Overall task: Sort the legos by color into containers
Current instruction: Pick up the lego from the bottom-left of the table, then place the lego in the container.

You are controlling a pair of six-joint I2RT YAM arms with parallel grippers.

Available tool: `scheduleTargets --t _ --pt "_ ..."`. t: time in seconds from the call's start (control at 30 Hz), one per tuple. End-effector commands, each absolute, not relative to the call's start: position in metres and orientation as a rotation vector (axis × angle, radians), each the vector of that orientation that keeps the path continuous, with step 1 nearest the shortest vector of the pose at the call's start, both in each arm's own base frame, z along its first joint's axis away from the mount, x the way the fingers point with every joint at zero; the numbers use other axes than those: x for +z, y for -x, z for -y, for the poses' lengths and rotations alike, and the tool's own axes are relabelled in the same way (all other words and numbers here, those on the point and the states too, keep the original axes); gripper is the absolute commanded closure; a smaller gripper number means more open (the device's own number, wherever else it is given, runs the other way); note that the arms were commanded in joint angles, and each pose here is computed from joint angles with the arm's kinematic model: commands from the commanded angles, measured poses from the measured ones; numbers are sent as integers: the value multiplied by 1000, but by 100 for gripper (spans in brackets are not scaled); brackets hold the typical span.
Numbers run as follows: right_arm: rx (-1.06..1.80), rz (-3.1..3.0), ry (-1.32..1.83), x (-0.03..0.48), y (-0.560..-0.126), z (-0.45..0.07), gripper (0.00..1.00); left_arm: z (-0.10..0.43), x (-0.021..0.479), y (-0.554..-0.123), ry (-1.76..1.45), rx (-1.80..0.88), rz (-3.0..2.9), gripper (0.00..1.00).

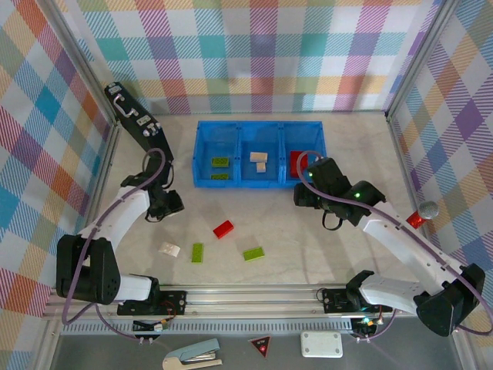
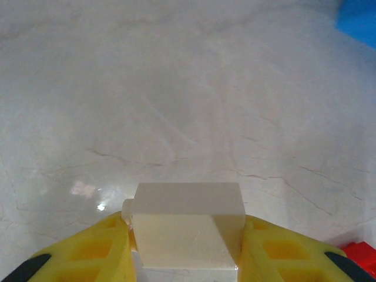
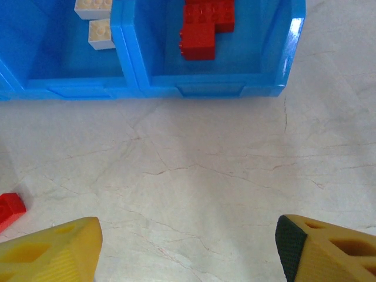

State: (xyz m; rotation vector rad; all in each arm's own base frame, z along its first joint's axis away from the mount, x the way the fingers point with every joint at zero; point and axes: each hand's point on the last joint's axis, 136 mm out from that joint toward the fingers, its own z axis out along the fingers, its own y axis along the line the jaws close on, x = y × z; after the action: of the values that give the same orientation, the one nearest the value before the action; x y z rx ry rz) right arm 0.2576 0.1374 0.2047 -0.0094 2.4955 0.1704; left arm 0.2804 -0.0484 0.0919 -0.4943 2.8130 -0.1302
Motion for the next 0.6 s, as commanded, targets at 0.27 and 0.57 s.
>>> scheduleTargets --t 0.27,0.57 --pt "89 -2555 0 197 -248 -127 22 113 132 -306 227 -88 -2769 71" --pt "55 -2583 -2 195 -242 -121 22 184 156 -338 58 -147 -2724 70"
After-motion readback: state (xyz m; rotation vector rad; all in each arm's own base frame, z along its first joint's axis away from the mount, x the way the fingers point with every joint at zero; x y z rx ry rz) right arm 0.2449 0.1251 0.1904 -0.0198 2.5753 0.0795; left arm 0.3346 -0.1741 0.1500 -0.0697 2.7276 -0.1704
